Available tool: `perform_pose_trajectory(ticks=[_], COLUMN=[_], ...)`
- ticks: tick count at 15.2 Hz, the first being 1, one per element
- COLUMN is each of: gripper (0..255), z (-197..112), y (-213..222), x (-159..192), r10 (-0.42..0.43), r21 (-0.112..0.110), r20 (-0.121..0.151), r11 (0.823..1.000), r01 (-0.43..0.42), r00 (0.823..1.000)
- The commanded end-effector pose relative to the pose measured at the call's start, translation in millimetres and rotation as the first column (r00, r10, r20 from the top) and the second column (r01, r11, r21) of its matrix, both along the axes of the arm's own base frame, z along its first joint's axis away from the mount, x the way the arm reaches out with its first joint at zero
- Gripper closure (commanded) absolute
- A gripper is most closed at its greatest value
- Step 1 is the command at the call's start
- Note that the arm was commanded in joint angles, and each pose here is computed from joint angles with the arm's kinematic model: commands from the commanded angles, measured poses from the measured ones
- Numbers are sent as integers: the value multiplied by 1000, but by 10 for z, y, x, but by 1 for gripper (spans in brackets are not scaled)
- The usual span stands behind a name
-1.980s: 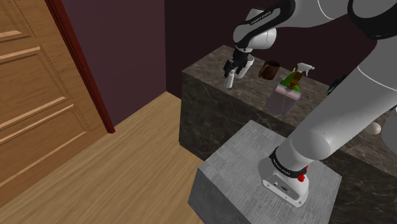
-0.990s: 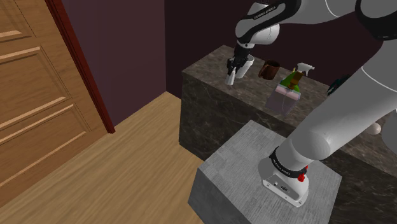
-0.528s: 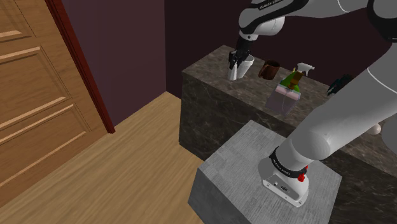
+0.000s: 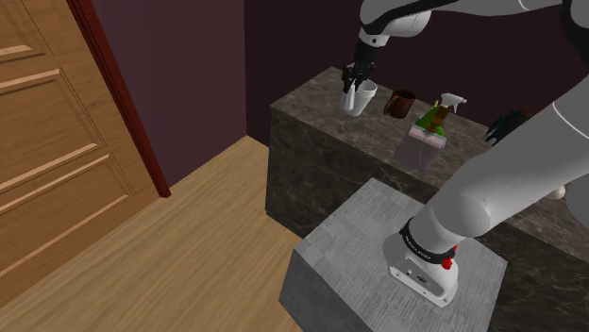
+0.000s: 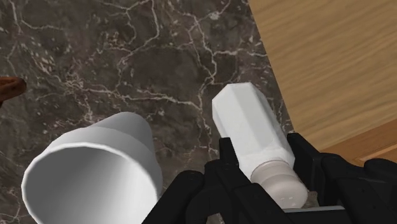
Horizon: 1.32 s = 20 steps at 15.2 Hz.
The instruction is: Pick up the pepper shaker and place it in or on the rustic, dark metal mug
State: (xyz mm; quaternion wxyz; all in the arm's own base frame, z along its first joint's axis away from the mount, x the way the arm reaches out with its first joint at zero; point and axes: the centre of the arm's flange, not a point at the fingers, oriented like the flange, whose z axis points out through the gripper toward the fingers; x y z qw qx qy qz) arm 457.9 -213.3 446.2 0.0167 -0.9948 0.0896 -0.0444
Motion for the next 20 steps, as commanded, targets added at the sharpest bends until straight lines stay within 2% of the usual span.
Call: perform_pose_trajectory(ticks=[1,13,20], gripper=[255,255,255], z=[120,731,797], y=[-5,-5,-889], x=[1,1,-260], r10=[0,0,0], r21=[0,0,0], r20=[0,0,0], r11=[1000,1000,1000], r01=[0,0,0], r00=[1000,1000,1000])
